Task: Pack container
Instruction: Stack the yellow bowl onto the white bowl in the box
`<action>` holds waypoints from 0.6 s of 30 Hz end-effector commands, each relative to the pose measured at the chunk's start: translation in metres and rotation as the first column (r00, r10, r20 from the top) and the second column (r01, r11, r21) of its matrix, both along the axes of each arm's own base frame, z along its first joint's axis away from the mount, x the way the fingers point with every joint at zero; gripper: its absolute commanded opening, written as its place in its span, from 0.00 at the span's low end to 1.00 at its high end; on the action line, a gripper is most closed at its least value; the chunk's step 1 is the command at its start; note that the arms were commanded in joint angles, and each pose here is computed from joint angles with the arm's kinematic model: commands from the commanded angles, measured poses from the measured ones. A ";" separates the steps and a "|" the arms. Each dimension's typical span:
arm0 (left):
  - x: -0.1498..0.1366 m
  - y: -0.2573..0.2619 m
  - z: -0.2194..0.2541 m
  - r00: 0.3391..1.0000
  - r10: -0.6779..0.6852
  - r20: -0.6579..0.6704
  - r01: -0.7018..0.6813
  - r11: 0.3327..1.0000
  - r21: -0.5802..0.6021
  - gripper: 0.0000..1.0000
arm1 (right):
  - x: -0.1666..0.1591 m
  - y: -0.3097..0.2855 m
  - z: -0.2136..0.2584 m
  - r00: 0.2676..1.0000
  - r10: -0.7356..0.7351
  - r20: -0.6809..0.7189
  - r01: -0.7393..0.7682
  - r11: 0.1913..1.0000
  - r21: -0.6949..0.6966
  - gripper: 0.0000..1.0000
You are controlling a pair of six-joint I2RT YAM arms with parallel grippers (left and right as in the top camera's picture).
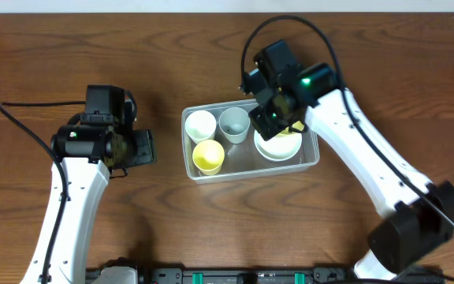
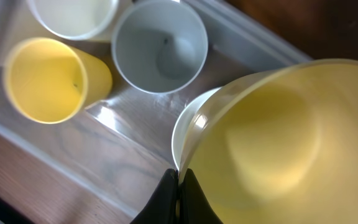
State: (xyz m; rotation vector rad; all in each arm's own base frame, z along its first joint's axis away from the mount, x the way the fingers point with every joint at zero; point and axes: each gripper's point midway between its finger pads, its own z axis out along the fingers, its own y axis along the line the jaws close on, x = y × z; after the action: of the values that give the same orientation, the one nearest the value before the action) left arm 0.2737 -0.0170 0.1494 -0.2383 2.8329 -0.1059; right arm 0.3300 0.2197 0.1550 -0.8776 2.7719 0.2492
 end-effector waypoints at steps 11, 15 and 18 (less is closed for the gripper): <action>-0.001 0.001 0.000 1.000 0.002 -0.001 -0.002 1.000 -0.002 0.65 | -0.004 -0.002 -0.031 0.997 -0.012 -0.078 0.008 0.999 -0.054 0.38; -0.001 0.001 0.000 1.000 0.002 -0.002 -0.002 1.000 -0.002 0.65 | -0.005 -0.002 -0.031 0.996 -0.013 -0.083 0.008 0.998 -0.057 0.31; -0.001 0.001 0.000 1.000 0.002 -0.001 -0.002 1.000 -0.002 0.65 | -0.004 -0.005 -0.030 0.997 -0.028 -0.078 0.023 0.997 -0.070 0.26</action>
State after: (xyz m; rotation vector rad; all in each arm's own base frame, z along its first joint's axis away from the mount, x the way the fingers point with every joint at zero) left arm 0.2737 -0.0170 0.1494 -0.2383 2.8329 -0.1059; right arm 0.3260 0.2154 0.1255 -0.8804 2.8710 0.2099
